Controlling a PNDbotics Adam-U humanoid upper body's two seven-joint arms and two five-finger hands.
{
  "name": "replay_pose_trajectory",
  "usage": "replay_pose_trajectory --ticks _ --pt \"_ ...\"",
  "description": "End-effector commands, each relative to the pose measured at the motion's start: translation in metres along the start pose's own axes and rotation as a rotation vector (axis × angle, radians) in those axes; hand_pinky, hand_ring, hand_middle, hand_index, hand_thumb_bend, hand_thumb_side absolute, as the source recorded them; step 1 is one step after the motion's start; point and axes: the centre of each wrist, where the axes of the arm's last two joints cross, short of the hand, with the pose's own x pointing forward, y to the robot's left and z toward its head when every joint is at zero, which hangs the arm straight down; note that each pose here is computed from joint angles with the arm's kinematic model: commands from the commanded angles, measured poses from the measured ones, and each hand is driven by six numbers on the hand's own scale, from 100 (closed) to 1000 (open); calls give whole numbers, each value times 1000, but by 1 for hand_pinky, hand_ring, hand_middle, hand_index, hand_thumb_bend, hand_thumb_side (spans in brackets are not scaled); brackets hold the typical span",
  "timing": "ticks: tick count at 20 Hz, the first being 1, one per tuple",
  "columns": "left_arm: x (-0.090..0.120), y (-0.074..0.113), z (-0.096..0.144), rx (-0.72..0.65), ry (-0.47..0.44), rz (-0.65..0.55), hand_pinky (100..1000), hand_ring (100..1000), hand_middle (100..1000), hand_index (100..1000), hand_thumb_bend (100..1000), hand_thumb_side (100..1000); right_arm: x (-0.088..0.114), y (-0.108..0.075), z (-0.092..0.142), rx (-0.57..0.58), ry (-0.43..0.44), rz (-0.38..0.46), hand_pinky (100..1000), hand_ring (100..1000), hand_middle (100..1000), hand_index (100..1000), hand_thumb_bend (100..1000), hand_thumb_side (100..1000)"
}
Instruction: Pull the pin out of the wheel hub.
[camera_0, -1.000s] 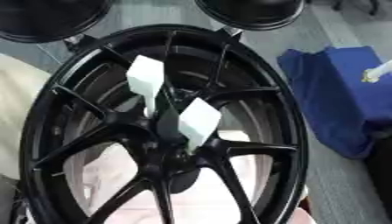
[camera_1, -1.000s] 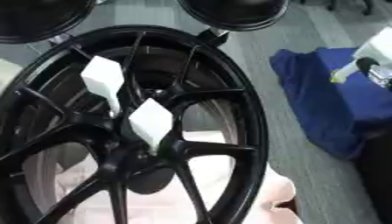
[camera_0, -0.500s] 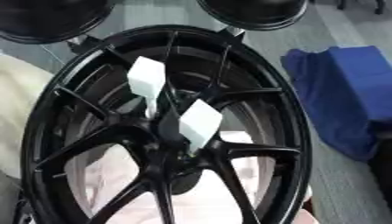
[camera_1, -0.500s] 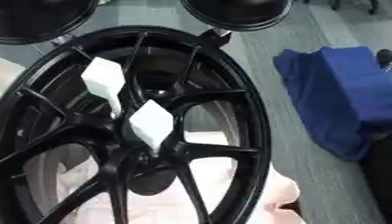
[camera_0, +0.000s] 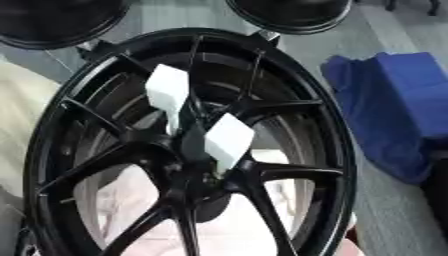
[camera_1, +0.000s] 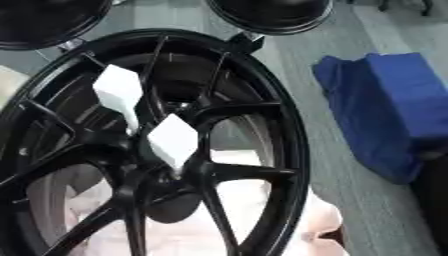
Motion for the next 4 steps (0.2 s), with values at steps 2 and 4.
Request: replay_pose_trajectory --ticks 2,4 --pt "6 0 -4 -16 -29 0 975 564 511 706 141 633 12 8 -6 33 -113 -108 820 699 610 590 115 511" --pt "7 0 -5 -23 -33 1 975 564 511 706 141 631 13 13 -8 36 -147 -150 812 690 601 579 100 508"
